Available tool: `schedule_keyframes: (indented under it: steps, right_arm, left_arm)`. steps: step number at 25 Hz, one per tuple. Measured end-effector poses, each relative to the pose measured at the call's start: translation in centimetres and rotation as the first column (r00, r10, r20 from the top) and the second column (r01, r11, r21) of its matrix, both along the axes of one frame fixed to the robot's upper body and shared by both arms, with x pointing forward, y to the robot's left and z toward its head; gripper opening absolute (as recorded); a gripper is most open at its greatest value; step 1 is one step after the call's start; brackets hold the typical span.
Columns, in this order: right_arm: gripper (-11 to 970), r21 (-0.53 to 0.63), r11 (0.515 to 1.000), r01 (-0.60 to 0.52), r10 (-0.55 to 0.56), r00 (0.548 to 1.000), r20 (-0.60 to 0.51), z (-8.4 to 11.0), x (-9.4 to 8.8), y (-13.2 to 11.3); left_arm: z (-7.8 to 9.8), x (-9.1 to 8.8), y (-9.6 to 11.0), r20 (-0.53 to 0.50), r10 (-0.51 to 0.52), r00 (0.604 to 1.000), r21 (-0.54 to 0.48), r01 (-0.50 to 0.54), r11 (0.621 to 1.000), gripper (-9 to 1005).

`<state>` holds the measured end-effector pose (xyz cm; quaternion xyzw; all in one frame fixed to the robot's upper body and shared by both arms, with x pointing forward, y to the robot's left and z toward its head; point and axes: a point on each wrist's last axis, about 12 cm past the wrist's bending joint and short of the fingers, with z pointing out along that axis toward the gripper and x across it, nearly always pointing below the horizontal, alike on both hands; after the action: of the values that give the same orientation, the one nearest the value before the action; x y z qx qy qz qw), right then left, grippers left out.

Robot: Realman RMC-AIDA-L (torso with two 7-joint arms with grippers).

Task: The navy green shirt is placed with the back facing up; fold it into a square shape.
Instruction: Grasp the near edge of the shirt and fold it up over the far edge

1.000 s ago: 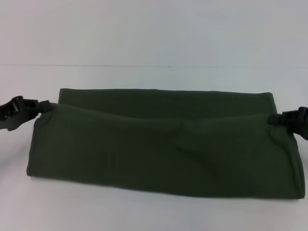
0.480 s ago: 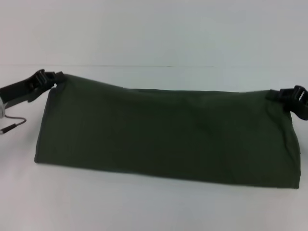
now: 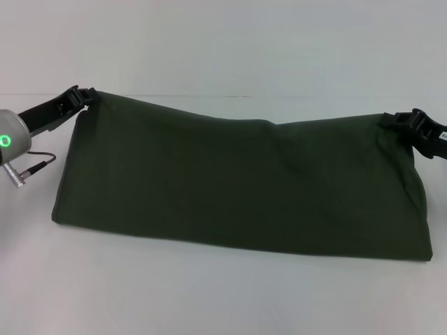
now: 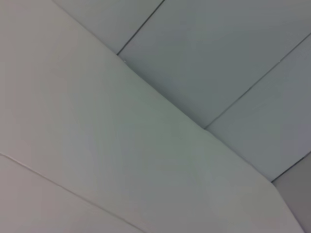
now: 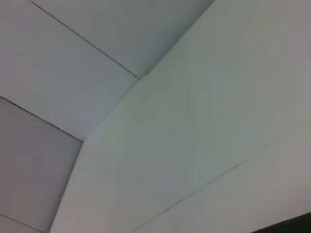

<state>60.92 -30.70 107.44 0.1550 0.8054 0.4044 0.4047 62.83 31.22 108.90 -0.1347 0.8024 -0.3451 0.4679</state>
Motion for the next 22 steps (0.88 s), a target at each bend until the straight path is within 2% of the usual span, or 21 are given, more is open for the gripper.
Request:
schedule_keyframes:
  steps: [9,22]
  right_arm:
    - [40,-0.046,0.998,0.03,-0.03,1.0,0.007,-0.1,1.2,1.2]
    - [40,-0.056,0.994,0.089,-0.088,0.996,0.014,-0.3,1.8,1.5]
  left_arm:
    - [-0.7,1.0,-1.8,-0.018,0.036,0.999,0.095,-0.035,0.995,15]
    - [-0.8,1.5,-1.9,0.009,0.111,0.994,0.116,-0.112,0.987,15]
